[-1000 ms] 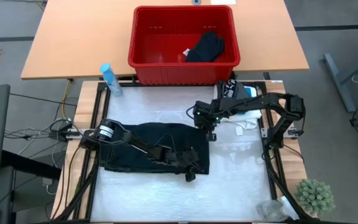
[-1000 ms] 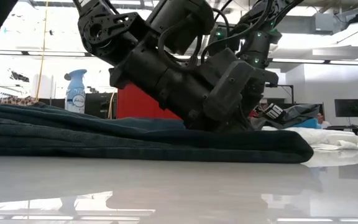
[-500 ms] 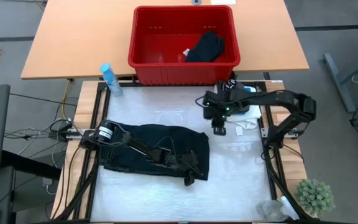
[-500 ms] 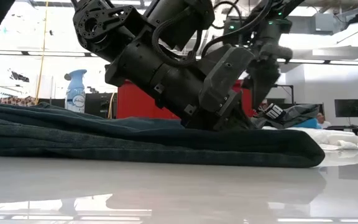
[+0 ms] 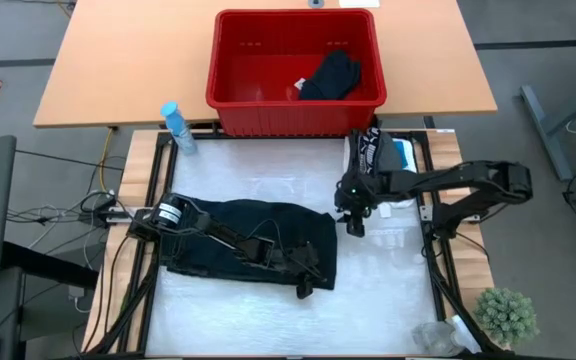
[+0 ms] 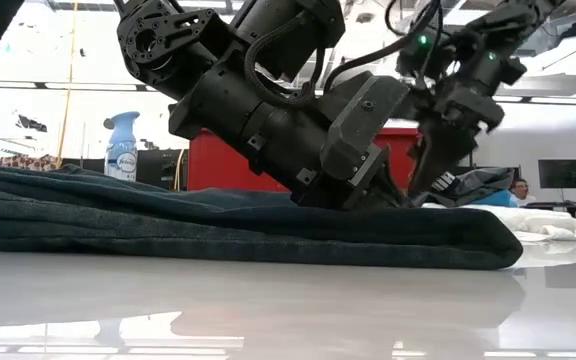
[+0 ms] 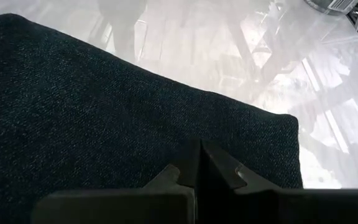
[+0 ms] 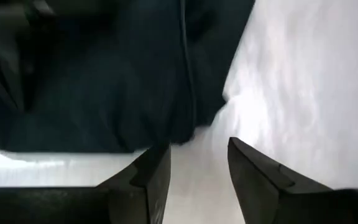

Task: Fold laundry
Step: Fold the blue pants

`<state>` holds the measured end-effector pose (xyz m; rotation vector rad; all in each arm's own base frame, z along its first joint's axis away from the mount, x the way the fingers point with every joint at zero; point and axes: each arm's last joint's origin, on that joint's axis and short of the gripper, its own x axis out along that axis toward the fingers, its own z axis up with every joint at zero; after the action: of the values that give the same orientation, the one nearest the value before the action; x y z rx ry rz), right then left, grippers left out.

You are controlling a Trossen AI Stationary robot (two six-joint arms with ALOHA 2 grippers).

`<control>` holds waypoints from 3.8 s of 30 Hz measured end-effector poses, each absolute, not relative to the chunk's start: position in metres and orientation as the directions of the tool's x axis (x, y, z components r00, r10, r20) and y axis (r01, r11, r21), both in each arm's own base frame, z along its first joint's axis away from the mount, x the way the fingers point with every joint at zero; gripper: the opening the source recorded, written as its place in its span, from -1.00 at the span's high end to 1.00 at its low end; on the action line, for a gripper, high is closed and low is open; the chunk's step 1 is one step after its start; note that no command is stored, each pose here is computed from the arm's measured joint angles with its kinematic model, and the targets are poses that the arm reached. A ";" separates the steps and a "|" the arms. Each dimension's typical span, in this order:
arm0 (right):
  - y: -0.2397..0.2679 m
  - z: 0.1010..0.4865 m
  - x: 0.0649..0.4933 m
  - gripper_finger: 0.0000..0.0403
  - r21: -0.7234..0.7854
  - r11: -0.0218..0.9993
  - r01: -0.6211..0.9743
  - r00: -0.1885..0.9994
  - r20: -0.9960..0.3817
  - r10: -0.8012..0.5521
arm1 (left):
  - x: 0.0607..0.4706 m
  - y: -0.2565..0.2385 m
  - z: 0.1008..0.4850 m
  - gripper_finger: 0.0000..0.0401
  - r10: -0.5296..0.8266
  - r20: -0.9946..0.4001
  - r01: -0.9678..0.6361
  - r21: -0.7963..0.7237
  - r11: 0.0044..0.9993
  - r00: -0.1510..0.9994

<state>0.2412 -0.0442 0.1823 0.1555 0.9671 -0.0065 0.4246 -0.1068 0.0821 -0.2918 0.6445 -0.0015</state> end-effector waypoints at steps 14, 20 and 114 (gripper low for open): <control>-0.041 0.141 0.255 0.10 0.140 0.988 0.065 0.539 -0.838 0.083 | 0.425 -0.107 0.082 1.00 -0.095 -0.591 -0.077 -0.259 0.963 0.801; -0.040 0.141 0.256 0.55 0.127 0.990 0.064 0.535 -0.842 0.073 | 0.425 -0.107 0.082 1.00 -0.095 -0.591 -0.075 -0.257 0.963 0.801; -0.021 0.337 0.062 0.62 0.513 0.853 -0.094 0.985 0.170 0.007 | 0.207 -0.010 0.560 1.00 -0.077 -0.254 0.068 -0.045 0.997 0.964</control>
<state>0.0617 -0.0212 0.3373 0.5471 -0.1643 0.0533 0.2072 -0.0100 0.5604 -0.0355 0.2583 -0.0738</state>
